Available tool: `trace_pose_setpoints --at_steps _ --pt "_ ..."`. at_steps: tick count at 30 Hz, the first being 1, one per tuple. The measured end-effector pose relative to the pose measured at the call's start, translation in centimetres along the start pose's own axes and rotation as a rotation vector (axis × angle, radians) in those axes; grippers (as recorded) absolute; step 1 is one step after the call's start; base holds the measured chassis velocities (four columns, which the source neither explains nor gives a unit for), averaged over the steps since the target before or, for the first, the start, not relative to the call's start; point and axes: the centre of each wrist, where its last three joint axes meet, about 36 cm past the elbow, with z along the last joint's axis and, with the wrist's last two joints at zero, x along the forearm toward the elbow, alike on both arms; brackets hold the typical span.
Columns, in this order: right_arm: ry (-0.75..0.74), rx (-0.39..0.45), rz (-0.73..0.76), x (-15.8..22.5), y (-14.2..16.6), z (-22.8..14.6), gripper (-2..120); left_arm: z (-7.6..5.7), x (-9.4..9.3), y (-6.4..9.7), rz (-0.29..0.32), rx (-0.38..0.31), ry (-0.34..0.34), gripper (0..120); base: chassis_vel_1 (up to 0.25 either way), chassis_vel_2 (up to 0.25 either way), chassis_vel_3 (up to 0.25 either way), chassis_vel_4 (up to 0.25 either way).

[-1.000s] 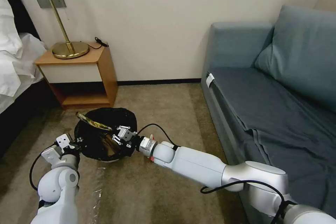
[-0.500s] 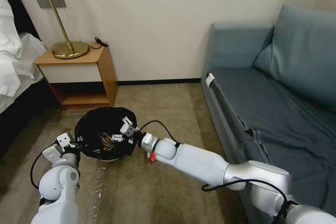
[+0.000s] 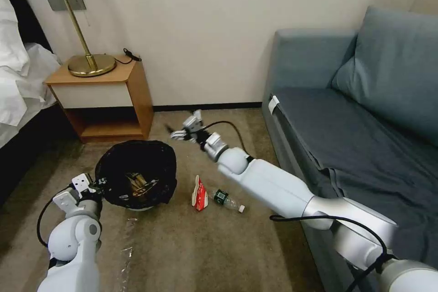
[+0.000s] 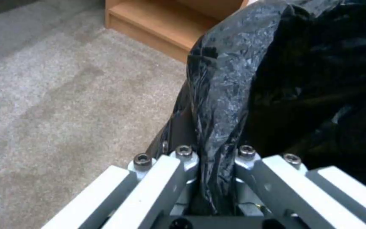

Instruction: Pick up the trash bin, then pick up the garbage on the floor and place it into the trash bin.

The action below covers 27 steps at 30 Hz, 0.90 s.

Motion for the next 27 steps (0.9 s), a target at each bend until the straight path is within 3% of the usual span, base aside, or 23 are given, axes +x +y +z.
trace_pose_setpoints --at_steps 6,17,27 --pt "0.201 0.048 0.148 1.8 1.4 5.3 100 -0.4 0.3 0.2 0.001 0.006 -0.012 3 0.000 0.000 0.000 0.000" --pt "0.451 -0.140 0.163 4.4 7.0 8.2 100 -0.2 0.8 -0.2 -0.001 0.017 -0.015 3 0.000 0.000 0.000 0.000" --pt "0.565 -0.279 0.127 6.3 10.9 9.4 100 -0.4 1.3 -0.1 -0.006 0.019 -0.024 3 0.000 0.000 0.000 0.000"
